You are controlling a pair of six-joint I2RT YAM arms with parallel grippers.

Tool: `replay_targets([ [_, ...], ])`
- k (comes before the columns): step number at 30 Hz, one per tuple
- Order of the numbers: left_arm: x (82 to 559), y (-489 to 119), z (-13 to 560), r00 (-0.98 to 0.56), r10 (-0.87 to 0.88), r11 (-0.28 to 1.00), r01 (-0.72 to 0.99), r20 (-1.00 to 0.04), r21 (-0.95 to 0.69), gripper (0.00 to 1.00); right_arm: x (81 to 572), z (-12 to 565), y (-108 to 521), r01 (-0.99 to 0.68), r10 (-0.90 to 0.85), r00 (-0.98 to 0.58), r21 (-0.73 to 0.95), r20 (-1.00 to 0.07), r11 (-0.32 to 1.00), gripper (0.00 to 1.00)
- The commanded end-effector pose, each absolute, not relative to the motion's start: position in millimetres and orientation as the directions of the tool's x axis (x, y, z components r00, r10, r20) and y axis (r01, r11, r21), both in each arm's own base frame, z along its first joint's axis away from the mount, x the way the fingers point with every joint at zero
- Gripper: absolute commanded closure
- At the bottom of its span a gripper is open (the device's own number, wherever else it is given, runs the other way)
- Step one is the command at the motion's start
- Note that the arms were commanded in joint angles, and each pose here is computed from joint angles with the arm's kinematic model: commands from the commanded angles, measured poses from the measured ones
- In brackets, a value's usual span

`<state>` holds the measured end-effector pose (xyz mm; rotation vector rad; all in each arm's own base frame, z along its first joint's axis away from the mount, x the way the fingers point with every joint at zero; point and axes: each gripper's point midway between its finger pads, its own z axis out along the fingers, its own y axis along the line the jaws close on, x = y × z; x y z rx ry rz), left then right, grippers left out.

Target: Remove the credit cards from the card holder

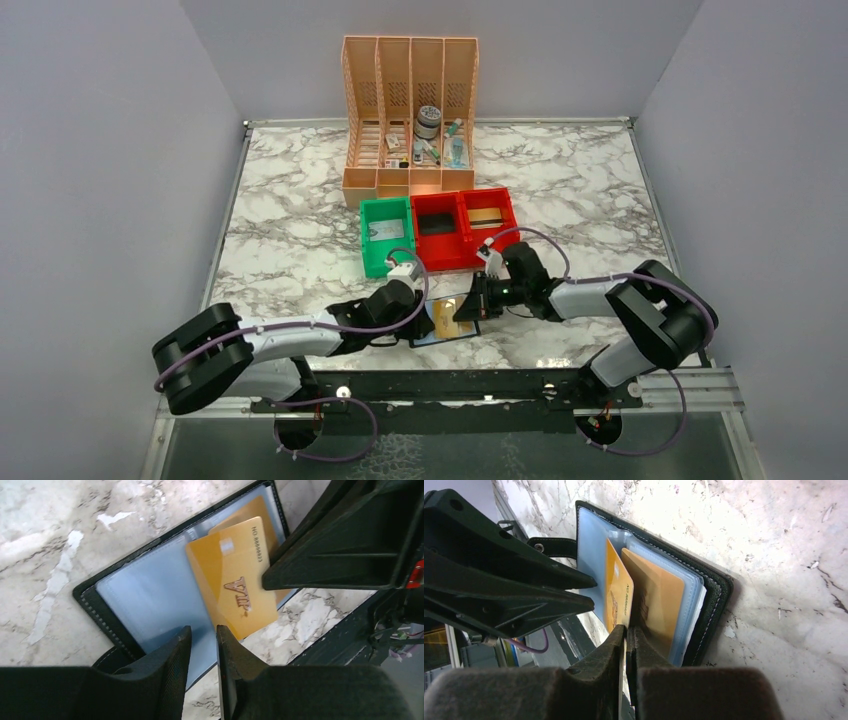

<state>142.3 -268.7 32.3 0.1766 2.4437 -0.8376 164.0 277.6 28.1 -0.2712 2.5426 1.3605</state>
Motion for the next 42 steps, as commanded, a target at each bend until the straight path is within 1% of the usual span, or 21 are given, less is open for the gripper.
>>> replay_targets([
  [1,136.0,-276.8,21.8,-0.854,-0.011,0.794,0.308,-0.520,-0.523,0.72,171.6,34.3,283.9,-0.288,-0.034,-0.948,0.802,-0.318,0.523,0.92],
  [4,134.7,-276.0,14.2,-0.858,0.006,0.809,0.306,-0.514,-0.502,0.77,170.7,35.7,285.2,-0.285,-0.036,-0.949,0.810,-0.312,0.513,0.89],
  [9,130.6,-269.3,5.6,-0.864,0.023,0.827,0.299,-0.503,-0.477,0.79,172.1,36.8,287.0,-0.288,-0.035,-0.949,0.813,-0.315,0.506,0.85],
  [11,129.9,-267.3,4.8,-0.864,0.025,0.829,0.299,-0.503,-0.472,0.80,173.1,37.8,288.7,-0.295,-0.038,-0.947,0.815,-0.319,0.498,0.83],
  [18,131.3,-264.2,5.1,-0.860,0.017,0.836,0.292,-0.509,-0.465,0.80,170.6,41.7,296.4,-0.317,-0.076,-0.945,0.839,-0.317,0.443,0.81],
  [22,132.8,-264.9,6.7,-0.858,0.010,0.836,0.288,-0.513,-0.467,0.81,168.1,36.2,296.5,-0.321,-0.100,-0.946,0.838,-0.309,0.442,0.79],
  [28,134.1,-264.9,8.3,-0.856,0.000,0.837,0.283,-0.517,-0.469,0.81,164.6,32.8,295.5,-0.329,-0.120,-0.944,0.834,-0.308,0.444,0.79],
  [30,134.5,-264.2,8.2,-0.855,-0.005,0.838,0.279,-0.518,-0.469,0.81,165.2,30.5,293.5,-0.329,-0.119,-0.943,0.823,-0.310,0.463,0.82],
  [32,135.0,-264.6,9.2,-0.854,-0.008,0.837,0.279,-0.520,-0.471,0.81,167.2,28.4,289.1,-0.326,-0.097,-0.942,0.807,-0.321,0.492,0.91],
  [34,135.2,-264.8,10.4,-0.853,-0.009,0.836,0.280,-0.522,-0.472,0.81,171.9,31.8,285.3,-0.334,-0.069,-0.934,0.788,-0.351,0.517,0.98],
  [37,134.9,-264.1,12.0,-0.852,-0.013,0.834,0.280,-0.524,-0.475,0.81,183.9,43.6,278.3,-0.360,-0.031,-0.908,0.742,-0.417,0.566,0.99],
  [42,136.5,-262.2,18.5,-0.841,-0.029,0.829,0.282,-0.540,-0.483,0.79,208.9,68.9,253.6,-0.390,0.030,-0.826,0.609,-0.563,0.690,0.99],
])
